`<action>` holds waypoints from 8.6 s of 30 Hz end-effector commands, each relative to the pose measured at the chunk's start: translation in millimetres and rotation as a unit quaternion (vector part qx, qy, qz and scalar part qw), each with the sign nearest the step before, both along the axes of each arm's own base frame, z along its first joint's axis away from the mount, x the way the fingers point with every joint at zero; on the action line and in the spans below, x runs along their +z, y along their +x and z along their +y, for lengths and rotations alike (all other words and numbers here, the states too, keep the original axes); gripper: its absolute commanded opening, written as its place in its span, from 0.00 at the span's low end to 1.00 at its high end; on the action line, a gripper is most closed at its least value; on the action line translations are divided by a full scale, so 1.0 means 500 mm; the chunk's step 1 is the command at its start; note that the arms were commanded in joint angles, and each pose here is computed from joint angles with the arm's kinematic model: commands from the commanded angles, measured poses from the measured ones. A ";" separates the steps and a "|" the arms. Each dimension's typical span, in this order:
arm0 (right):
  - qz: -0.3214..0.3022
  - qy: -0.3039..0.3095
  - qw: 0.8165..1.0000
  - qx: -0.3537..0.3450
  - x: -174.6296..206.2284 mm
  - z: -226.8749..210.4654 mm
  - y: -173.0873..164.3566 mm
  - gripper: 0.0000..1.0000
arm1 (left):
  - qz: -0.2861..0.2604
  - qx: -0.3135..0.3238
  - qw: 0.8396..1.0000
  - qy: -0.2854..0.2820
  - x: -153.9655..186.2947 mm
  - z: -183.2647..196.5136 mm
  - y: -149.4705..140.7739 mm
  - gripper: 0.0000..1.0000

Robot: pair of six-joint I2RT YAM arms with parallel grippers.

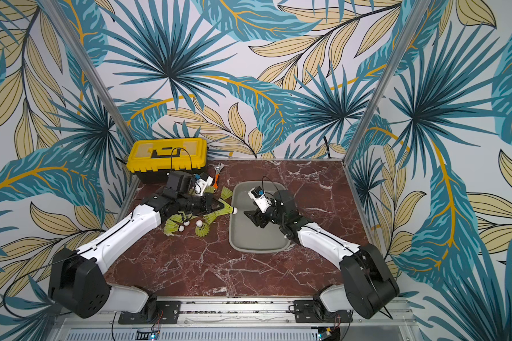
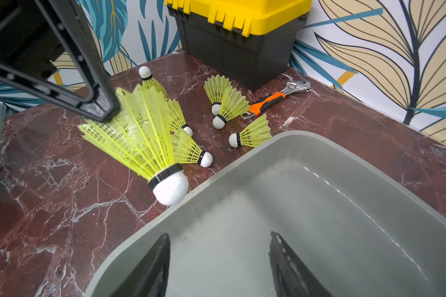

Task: Put the shuttlecocks into the storage box
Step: Place the shuttlecock in the storage box, then pick up the shuttlecock at the center of the board.

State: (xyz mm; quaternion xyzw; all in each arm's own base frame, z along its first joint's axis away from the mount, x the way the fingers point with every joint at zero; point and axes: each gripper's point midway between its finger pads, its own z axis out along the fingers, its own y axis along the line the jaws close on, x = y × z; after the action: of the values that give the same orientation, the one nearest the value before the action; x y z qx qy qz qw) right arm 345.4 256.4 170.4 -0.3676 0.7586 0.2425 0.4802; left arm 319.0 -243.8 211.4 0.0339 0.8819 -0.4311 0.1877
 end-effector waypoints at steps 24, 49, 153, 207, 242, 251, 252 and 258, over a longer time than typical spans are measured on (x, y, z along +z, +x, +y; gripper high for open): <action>-0.009 -0.042 0.994 0.101 -0.037 0.062 -0.007 0.62 | -0.013 -0.049 0.999 -0.017 0.042 -0.056 0.001 0.00; 0.008 -0.061 0.991 0.116 -0.055 0.059 -0.025 0.22 | -0.015 -0.060 0.998 -0.004 0.037 -0.055 -0.009 0.13; -0.057 0.014 0.956 -0.288 0.107 -0.257 -0.111 0.65 | -0.041 -0.044 0.995 -0.082 -0.111 -0.299 0.266 0.00; -0.033 0.025 0.957 -0.287 0.082 -0.263 -0.137 0.65 | -0.022 -0.037 0.993 -0.107 -0.228 -0.379 0.384 0.32; -0.036 0.022 0.950 -0.309 0.083 -0.284 -0.143 0.65 | -0.123 0.018 0.991 0.042 -0.034 -0.224 0.321 0.50; -0.034 0.014 0.942 -0.332 0.085 -0.303 -0.142 0.65 | -0.149 0.071 0.978 0.129 -0.023 -0.063 0.283 0.53; -0.035 0.013 0.942 -0.335 0.085 -0.304 -0.141 0.65 | -0.147 0.076 0.976 0.143 -0.029 -0.043 0.279 0.53; -0.023 0.000 0.936 -0.350 0.081 -0.312 -0.137 0.66 | -0.152 0.068 0.957 0.236 -0.078 0.040 0.270 0.60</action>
State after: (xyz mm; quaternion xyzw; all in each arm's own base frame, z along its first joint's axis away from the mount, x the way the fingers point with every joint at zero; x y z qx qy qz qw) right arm 276.9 104.5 212.1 -0.0949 0.8204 0.0613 0.5605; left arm 463.4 -249.0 198.0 0.0564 0.8986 -0.2566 0.3514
